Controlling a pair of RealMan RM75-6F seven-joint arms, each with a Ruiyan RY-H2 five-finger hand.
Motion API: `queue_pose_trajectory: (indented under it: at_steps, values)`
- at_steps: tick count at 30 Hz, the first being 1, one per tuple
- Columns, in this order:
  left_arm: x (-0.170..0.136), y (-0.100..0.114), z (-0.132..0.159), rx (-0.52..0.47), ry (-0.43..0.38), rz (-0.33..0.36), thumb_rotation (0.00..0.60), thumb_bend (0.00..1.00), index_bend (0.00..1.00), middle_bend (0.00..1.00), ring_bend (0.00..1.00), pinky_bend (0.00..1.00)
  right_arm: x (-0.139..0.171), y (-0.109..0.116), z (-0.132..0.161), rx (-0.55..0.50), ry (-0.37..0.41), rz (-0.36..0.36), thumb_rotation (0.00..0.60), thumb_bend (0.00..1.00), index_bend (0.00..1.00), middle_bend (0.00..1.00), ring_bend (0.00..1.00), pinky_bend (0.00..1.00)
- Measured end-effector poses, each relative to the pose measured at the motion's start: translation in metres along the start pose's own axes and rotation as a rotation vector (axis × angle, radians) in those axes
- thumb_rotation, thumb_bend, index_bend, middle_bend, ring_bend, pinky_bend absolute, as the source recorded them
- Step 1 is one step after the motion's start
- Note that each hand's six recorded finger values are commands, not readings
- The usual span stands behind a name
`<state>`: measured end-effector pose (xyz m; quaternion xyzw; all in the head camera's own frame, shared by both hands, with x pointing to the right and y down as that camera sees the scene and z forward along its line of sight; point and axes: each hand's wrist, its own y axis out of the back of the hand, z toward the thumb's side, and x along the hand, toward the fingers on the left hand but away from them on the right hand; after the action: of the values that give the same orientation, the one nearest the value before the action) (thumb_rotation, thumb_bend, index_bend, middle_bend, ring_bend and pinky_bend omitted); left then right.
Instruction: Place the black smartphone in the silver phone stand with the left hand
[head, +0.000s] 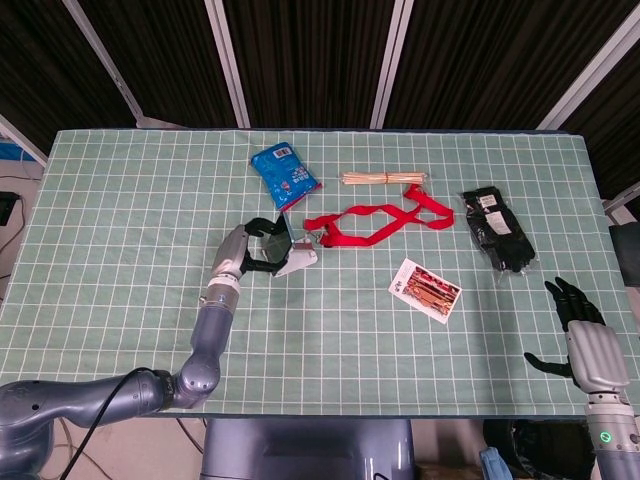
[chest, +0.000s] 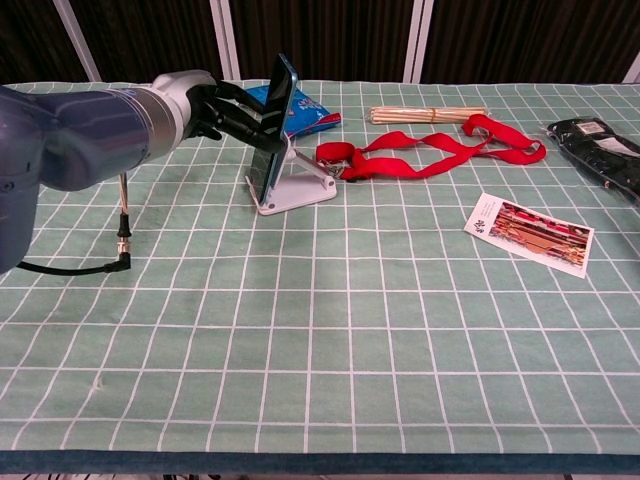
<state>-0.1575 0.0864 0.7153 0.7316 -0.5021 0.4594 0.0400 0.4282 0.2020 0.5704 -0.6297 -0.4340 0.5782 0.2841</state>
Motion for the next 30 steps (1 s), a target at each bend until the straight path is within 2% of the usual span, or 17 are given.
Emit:
queue_pose_trajectory:
  at_steps: [10,18,23,30]
  values:
    - [0.0016,-0.0005,-0.0045,0.015,0.004,-0.001,0.600,0.44,0.56,0.62,0.20,0.08,0.0001,0.0003,-0.0001,0.000,0.001,-0.002,0.600,0.18,0.00,0.00,0.00,0.15]
    - [0.0011,0.0006,-0.0052,0.036,-0.001,-0.011,0.600,0.44,0.42,0.45,0.12,0.04,0.0004,0.0000,0.0002,0.001,0.003,-0.002,0.600,0.18,0.00,0.00,0.00,0.15]
    - [-0.0002,-0.0021,-0.0069,0.045,0.009,-0.046,0.600,0.42,0.38,0.38,0.10,0.03,0.0008,0.0001,0.0009,-0.001,0.009,-0.001,0.600,0.18,0.00,0.00,0.00,0.15]
    - [-0.0012,-0.0011,-0.0081,0.054,0.013,-0.056,0.600,0.41,0.32,0.29,0.07,0.00,0.0010,0.0001,0.0009,-0.003,0.010,-0.001,0.600,0.18,0.00,0.00,0.00,0.15]
